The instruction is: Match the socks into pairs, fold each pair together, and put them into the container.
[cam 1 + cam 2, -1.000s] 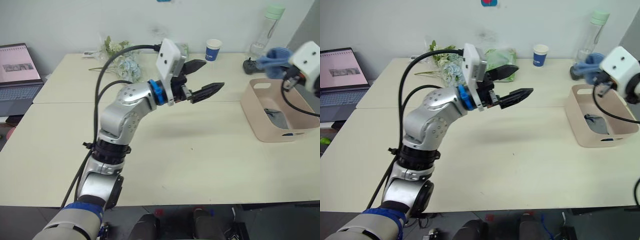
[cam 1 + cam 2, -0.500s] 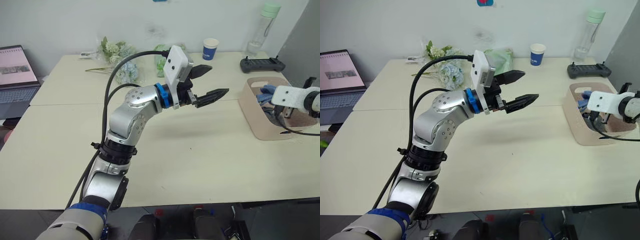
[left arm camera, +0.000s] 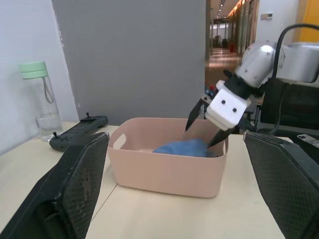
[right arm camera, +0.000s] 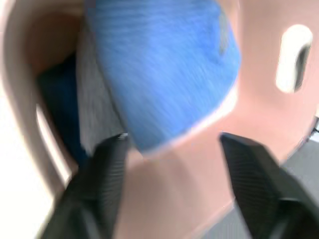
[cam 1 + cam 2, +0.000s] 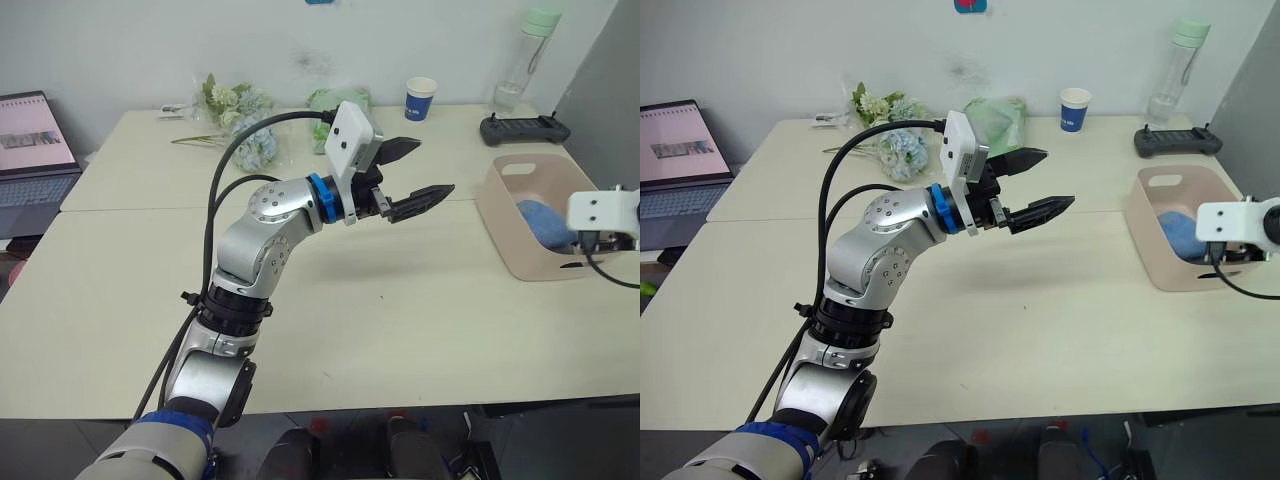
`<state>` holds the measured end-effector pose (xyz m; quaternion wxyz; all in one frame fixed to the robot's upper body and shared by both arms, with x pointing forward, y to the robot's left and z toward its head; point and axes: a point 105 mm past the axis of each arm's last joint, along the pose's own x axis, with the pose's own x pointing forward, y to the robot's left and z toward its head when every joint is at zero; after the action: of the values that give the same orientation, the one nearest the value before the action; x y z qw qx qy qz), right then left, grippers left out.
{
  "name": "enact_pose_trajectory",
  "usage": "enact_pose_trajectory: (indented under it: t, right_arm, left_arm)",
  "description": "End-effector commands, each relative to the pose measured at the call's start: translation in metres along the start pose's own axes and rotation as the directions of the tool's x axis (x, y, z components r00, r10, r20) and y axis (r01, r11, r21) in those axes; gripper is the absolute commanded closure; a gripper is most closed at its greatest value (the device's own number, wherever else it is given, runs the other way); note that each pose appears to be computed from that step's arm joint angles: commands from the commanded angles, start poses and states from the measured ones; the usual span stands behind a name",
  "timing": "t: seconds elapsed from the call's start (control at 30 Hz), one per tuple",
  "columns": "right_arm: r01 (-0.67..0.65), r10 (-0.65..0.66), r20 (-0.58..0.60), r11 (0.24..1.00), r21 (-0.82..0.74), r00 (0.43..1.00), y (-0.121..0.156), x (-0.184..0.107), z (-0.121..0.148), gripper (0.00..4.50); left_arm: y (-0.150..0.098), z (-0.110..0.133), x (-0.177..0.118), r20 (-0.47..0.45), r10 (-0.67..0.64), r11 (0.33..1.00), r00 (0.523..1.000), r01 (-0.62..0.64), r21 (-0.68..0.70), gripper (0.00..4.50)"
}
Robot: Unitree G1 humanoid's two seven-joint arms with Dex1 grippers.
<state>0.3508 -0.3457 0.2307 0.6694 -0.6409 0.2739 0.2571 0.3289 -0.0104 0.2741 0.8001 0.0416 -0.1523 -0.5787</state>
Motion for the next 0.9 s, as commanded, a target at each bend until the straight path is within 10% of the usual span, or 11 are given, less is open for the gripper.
enact_pose_trajectory:
  t: [0.03, 0.23, 0.6, 0.9]
  right_arm:
    - [0.090, -0.090, -0.026, 0.996, -0.009, 0.996, -0.030, -0.032, -0.002, 0.02]
    - [0.237, -0.239, 0.059, 0.971, 0.036, 0.969, -0.065, -0.032, 0.019, 0.67]
    - [0.050, -0.051, 0.014, 0.998, 0.029, 0.999, -0.013, 0.041, 0.013, 4.47]
    - [0.001, 0.001, -0.045, 0.999, 0.041, 0.999, 0.004, 0.057, -0.002, 4.47]
  left_arm:
    - [0.001, 0.012, 0.000, 0.027, -0.003, 0.999, 1.000, 0.002, 0.045, 0.00]
    - [0.001, 0.015, 0.003, 0.036, -0.005, 0.999, 0.999, 0.003, 0.049, 0.00]
    - [-0.002, 0.013, 0.002, 0.032, 0.005, 0.999, 0.999, -0.006, 0.045, 0.00]
    - [-0.001, 0.012, -0.002, 0.015, 0.024, 0.998, 1.000, -0.025, 0.060, 0.00]
